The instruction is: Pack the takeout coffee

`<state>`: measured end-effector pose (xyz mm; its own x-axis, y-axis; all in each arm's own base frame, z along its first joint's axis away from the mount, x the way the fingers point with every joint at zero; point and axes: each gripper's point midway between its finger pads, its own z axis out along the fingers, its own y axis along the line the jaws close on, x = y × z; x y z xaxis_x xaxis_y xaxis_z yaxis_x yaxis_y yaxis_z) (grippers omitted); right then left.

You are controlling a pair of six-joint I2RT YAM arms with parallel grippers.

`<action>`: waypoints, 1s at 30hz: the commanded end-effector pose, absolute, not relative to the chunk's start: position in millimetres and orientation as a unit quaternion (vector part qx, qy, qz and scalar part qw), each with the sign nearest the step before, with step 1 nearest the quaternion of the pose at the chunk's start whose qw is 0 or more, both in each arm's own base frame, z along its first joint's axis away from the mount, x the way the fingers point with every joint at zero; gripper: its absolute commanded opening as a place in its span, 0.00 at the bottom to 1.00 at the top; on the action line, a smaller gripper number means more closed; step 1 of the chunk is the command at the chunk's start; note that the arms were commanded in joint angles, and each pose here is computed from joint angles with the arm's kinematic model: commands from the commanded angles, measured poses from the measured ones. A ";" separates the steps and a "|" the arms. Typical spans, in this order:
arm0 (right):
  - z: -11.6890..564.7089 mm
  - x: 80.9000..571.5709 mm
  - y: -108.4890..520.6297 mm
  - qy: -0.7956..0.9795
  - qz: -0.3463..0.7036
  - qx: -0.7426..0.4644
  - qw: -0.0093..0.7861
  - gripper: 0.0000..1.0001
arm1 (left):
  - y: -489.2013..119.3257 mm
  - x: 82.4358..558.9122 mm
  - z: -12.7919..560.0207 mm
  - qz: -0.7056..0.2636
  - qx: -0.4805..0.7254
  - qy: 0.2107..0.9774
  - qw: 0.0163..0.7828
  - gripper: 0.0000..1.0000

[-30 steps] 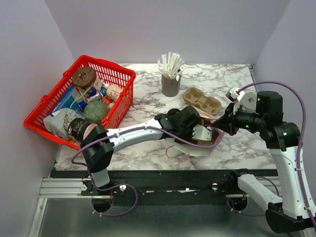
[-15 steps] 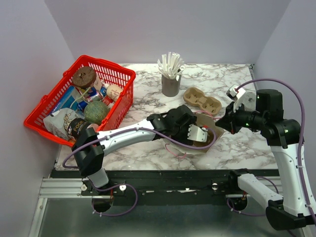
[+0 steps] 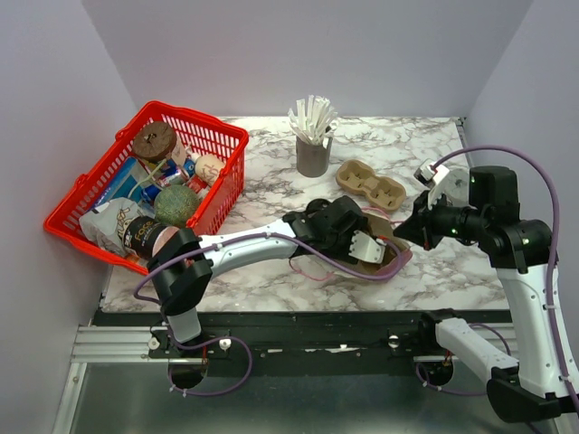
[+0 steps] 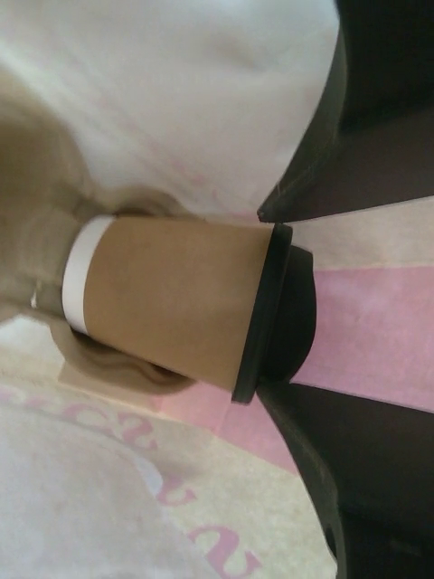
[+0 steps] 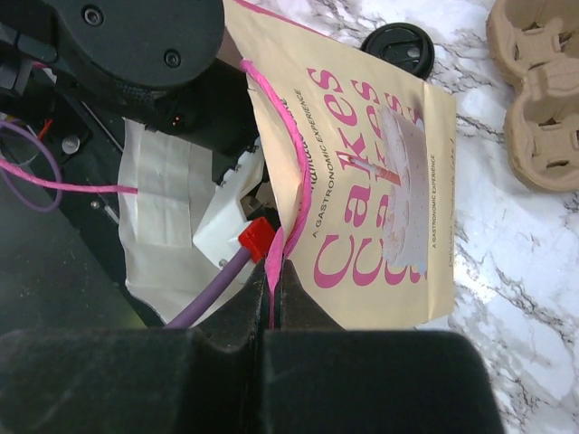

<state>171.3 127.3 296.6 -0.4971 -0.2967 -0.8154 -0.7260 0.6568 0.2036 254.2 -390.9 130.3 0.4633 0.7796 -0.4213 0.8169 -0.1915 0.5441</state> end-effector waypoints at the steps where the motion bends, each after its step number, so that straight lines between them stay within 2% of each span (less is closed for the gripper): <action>1: 306.4 162.6 131.1 0.806 0.284 -0.318 0.411 0.00 | -390.6 264.0 136.2 -0.012 0.762 0.529 0.374 0.69; 9: 292.2 166.6 123.1 0.818 0.258 -0.311 0.410 0.00 | -383.5 247.4 171.1 -0.069 0.732 0.550 0.395 0.53; 15: 287.6 171.3 121.1 0.820 0.250 -0.311 0.410 0.01 | -376.2 231.6 199.9 -0.143 0.703 0.563 0.409 0.49; 20: 283.7 171.5 121.7 0.820 0.251 -0.315 0.408 0.00 | -370.7 219.5 204.4 -0.165 0.708 0.549 0.412 0.46; 23: 282.4 170.3 122.9 0.818 0.254 -0.320 0.406 0.01 | -366.3 210.5 190.8 -0.172 0.728 0.538 0.388 0.67; 24: 281.8 169.6 123.9 0.817 0.257 -0.322 0.404 0.01 | -365.5 208.0 185.4 -0.172 0.740 0.525 0.384 0.76; 27: 283.9 167.4 126.4 0.811 0.265 -0.328 0.404 0.01 | -370.6 213.3 183.6 -0.160 0.750 0.503 0.399 0.86; 30: 286.3 165.3 128.3 0.808 0.271 -0.334 0.403 0.00 | -374.4 222.2 177.3 -0.143 0.761 0.499 0.389 0.89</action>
<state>168.0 122.8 281.2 -0.4871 -0.3131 -0.8153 -0.7245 0.6661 0.1771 220.0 -365.8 184.8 0.3958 0.6618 -0.6367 0.8947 -0.1216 0.4298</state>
